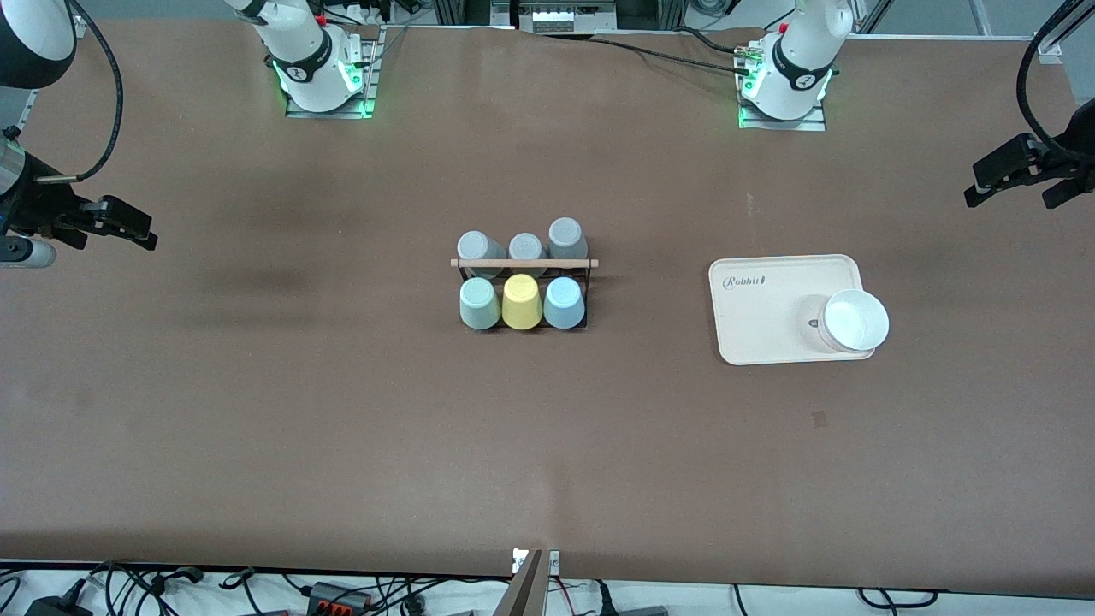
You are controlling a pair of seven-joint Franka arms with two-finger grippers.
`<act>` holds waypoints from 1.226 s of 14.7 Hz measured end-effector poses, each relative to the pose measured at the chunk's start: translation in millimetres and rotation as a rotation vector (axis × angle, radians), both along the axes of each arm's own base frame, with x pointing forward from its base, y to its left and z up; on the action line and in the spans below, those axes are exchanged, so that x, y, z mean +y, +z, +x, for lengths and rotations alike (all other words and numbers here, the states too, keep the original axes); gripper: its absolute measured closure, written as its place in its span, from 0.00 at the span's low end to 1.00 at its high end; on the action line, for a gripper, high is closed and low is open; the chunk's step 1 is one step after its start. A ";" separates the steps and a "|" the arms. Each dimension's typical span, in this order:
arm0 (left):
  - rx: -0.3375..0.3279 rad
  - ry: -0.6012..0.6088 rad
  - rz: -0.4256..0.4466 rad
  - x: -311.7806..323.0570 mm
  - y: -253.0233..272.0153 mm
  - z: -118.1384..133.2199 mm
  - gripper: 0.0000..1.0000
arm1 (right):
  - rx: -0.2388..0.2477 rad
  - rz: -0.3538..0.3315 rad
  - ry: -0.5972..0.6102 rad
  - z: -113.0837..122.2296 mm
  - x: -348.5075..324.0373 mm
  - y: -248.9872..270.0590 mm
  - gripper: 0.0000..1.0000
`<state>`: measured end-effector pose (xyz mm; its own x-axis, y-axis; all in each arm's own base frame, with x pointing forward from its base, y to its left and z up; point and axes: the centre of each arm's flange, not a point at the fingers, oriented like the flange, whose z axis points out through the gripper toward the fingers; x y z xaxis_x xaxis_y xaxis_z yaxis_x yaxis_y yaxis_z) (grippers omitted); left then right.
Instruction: Hang scattered cups on rack with three cups
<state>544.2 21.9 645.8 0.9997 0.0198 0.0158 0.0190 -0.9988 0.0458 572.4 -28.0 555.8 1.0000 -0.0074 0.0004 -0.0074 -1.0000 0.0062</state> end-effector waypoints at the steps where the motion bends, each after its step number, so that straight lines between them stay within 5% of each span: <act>1: 0.001 -0.001 0.000 -0.5 -0.3 0.0 0.00 | 0.000 0.000 0.000 0.0 0.0 0.0 0.00; 18: 0.004 -0.003 0.000 -1.6 -2.0 0.1 0.00 | -0.002 0.001 -0.006 -7.8 -3.0 11.9 0.00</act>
<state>544.3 20.3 643.7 0.9998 0.0171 0.0114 0.0166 -0.9988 0.0459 564.6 -31.0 567.7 0.9999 -0.0129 0.0024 -0.0129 -0.9999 0.0053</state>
